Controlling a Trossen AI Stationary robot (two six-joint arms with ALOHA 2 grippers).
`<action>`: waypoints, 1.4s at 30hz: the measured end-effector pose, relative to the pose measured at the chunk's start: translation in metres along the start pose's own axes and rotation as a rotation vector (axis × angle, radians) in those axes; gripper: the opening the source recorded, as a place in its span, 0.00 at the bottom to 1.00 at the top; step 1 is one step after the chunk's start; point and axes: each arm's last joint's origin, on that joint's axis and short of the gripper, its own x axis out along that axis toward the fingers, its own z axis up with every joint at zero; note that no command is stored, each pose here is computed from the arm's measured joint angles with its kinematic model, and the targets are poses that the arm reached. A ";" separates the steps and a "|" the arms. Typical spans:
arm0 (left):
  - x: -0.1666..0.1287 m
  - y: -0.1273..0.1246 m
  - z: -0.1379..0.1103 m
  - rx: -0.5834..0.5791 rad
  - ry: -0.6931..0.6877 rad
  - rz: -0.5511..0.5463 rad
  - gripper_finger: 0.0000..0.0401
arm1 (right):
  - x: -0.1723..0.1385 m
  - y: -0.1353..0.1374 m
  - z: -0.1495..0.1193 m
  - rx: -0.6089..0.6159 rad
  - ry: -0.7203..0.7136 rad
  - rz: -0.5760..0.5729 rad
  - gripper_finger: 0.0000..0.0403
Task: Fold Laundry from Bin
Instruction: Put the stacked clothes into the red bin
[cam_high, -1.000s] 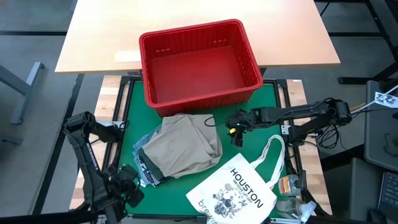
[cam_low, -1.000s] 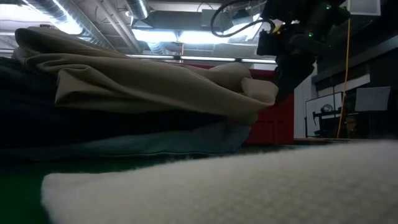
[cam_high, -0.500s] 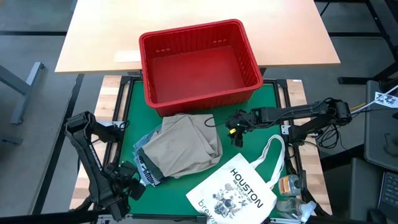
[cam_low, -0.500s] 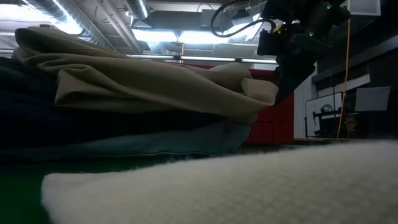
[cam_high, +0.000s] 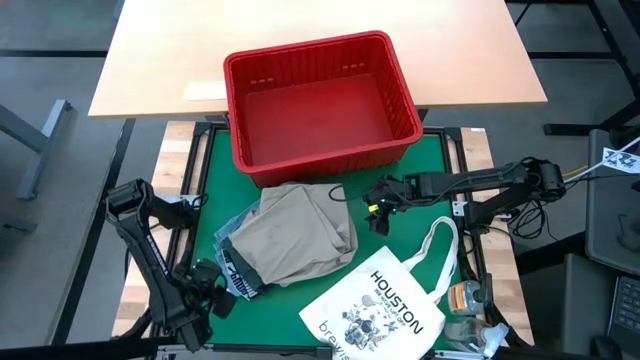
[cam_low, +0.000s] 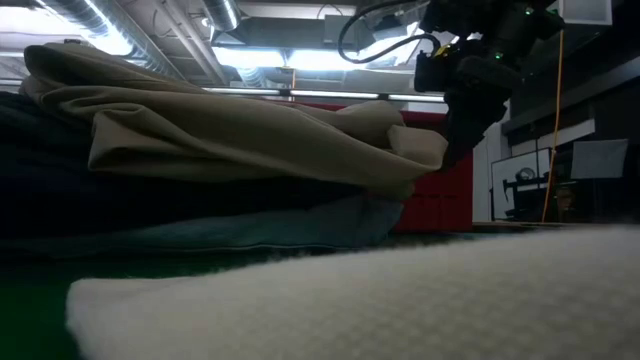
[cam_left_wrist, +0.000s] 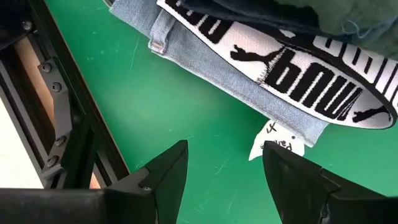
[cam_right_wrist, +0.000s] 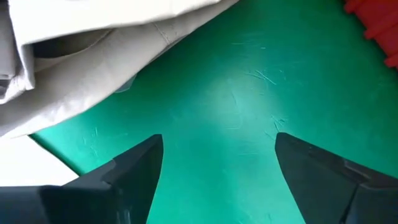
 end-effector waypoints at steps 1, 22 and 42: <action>0.000 0.000 -0.001 0.002 0.000 -0.001 0.50 | 0.000 0.000 0.000 0.000 0.001 0.001 0.77; -0.021 0.020 -0.005 -0.051 -0.020 -0.144 0.50 | -0.010 -0.045 0.002 0.064 0.050 0.188 0.76; 0.044 0.001 -0.001 -0.189 0.064 -0.264 0.50 | 0.039 -0.054 -0.001 0.132 0.212 0.264 0.76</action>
